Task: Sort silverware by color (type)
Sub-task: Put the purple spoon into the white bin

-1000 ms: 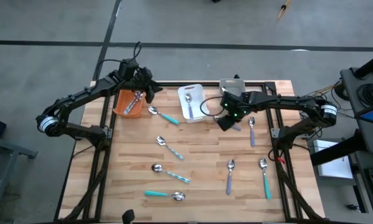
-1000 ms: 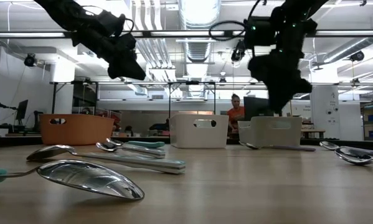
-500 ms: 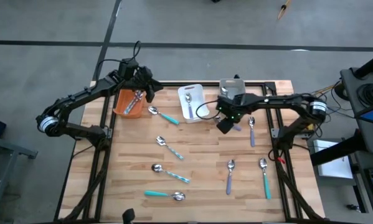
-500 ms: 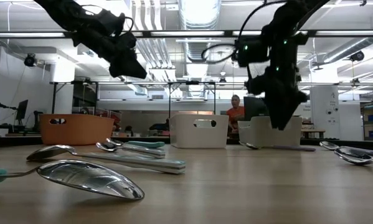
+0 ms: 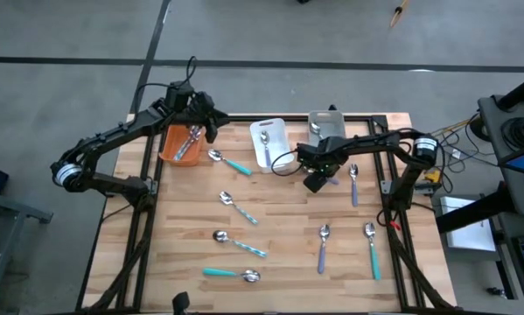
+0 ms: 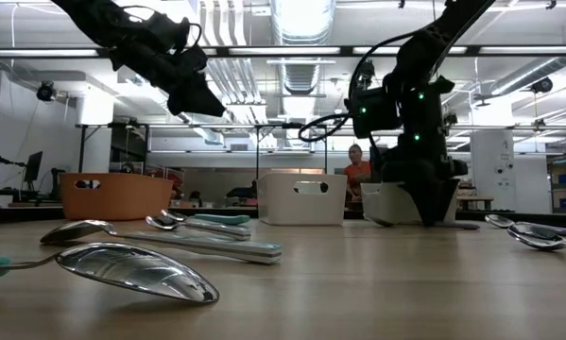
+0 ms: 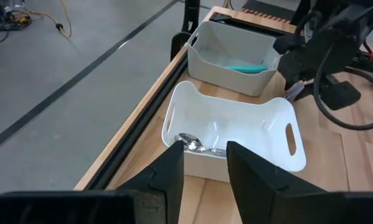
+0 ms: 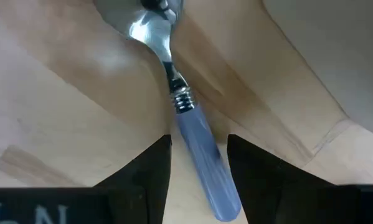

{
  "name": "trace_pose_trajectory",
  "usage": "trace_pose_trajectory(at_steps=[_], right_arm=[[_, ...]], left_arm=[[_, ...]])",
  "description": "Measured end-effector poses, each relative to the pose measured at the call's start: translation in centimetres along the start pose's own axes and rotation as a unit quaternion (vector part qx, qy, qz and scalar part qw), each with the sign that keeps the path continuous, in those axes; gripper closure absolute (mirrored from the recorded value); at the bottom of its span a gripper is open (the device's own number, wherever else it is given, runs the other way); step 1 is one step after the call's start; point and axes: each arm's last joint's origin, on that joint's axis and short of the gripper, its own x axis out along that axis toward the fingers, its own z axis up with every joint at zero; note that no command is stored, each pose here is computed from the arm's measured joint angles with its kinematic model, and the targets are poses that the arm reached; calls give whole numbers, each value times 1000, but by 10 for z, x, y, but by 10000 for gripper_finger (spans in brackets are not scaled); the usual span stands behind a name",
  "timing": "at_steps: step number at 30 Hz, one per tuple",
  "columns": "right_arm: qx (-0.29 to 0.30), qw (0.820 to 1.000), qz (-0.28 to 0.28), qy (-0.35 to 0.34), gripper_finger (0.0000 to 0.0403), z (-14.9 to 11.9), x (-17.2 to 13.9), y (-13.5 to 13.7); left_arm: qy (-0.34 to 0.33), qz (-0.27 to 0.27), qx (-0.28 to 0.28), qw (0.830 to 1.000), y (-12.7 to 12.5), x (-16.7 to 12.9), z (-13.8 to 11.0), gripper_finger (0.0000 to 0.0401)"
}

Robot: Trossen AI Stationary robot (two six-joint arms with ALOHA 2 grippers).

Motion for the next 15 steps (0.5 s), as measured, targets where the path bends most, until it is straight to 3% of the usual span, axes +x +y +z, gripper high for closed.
trace_pose_trajectory(at_steps=[7, 15], right_arm=[[-8, 1000, 4, -13, 285, 2, 3, 6], [-29, 999, 3, -19, 346, -1, 5, 15]], left_arm=[[-9, 2, 4, 1000, 1, 0, 2, 299], [-11, 3, 14, 1000, 1, 0, 2, 299]])
